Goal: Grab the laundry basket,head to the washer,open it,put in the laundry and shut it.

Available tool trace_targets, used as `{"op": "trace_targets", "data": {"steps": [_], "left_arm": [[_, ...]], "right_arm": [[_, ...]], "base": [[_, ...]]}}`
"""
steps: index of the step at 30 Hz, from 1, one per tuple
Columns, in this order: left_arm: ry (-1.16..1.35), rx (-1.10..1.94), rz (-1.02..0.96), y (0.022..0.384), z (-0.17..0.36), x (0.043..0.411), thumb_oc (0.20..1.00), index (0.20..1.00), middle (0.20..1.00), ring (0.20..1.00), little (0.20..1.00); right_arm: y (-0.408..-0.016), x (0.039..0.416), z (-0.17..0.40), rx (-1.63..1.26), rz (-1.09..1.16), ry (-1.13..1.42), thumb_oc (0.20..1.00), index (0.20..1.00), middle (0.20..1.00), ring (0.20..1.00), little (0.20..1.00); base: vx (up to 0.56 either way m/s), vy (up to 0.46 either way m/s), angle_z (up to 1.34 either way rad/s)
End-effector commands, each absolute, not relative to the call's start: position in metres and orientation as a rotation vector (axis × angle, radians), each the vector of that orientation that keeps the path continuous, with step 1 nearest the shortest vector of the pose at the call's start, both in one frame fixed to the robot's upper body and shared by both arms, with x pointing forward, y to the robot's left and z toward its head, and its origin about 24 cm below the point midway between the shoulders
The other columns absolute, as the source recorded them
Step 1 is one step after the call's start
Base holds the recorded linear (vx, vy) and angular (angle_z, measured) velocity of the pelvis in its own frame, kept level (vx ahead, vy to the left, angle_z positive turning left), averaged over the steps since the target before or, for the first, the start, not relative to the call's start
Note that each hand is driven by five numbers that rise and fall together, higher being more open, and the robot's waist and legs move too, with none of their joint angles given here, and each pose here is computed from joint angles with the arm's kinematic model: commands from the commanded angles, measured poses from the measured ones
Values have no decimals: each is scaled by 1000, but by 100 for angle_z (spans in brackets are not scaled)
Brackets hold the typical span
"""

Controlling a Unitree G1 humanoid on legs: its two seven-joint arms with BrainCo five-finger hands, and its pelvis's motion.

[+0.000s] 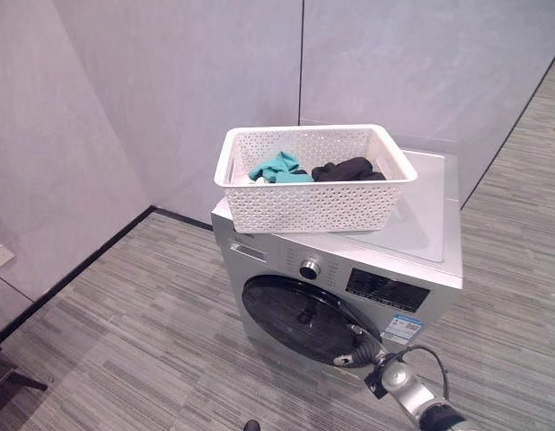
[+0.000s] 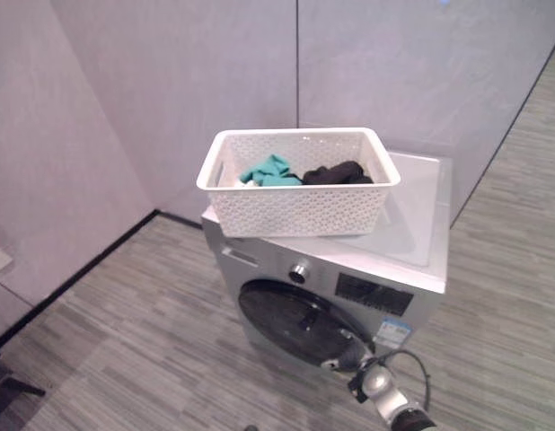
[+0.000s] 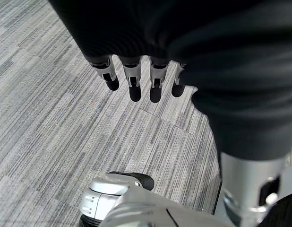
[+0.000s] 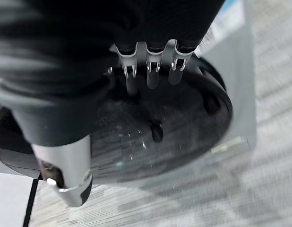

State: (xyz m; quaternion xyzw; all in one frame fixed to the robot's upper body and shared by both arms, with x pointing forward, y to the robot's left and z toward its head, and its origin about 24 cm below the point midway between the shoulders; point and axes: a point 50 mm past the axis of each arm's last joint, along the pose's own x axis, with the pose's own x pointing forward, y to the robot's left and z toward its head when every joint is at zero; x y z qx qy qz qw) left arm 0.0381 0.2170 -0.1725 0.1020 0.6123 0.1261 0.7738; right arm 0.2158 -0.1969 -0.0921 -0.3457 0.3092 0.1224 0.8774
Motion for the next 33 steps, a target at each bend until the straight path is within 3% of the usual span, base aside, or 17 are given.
{"op": "trace_targets", "data": {"steps": [1, 9, 19, 26, 29, 33], "left_arm": [[1315, 304, 318, 239, -167, 57, 1000, 1000, 1000, 1000, 1000], [1337, 297, 326, 240, -168, 50, 1000, 1000, 1000, 1000, 1000], [1255, 265, 323, 234, -166, 68, 1000, 1000, 1000, 1000, 1000], [1074, 147, 374, 227, -156, 111, 1000, 1000, 1000, 1000, 1000], [1034, 154, 381, 223, -152, 124, 1000, 1000, 1000, 1000, 1000], [1003, 166, 400, 222, -148, 138, 1000, 1000, 1000, 1000, 1000]], "right_arm": [[-203, 241, -52, -675, 133, 443, 1000, 1000, 1000, 1000, 1000], [-216, 233, -48, -666, 59, 431, 1000, 1000, 1000, 1000, 1000], [-201, 255, -61, -694, 76, 490, 1000, 1000, 1000, 1000, 1000], [-188, 313, -32, -732, 6, 431, 1000, 1000, 1000, 1000, 1000], [-165, 325, -25, -723, 23, 403, 1000, 1000, 1000, 1000, 1000], [-100, 312, -37, -651, 230, 391, 1000, 1000, 1000, 1000, 1000]], "base": [[0, 0, 0], [2, 1, 0], [-4, 5, 2], [-143, 36, 16], [-84, 52, -15], [-14, 27, -18]]}}
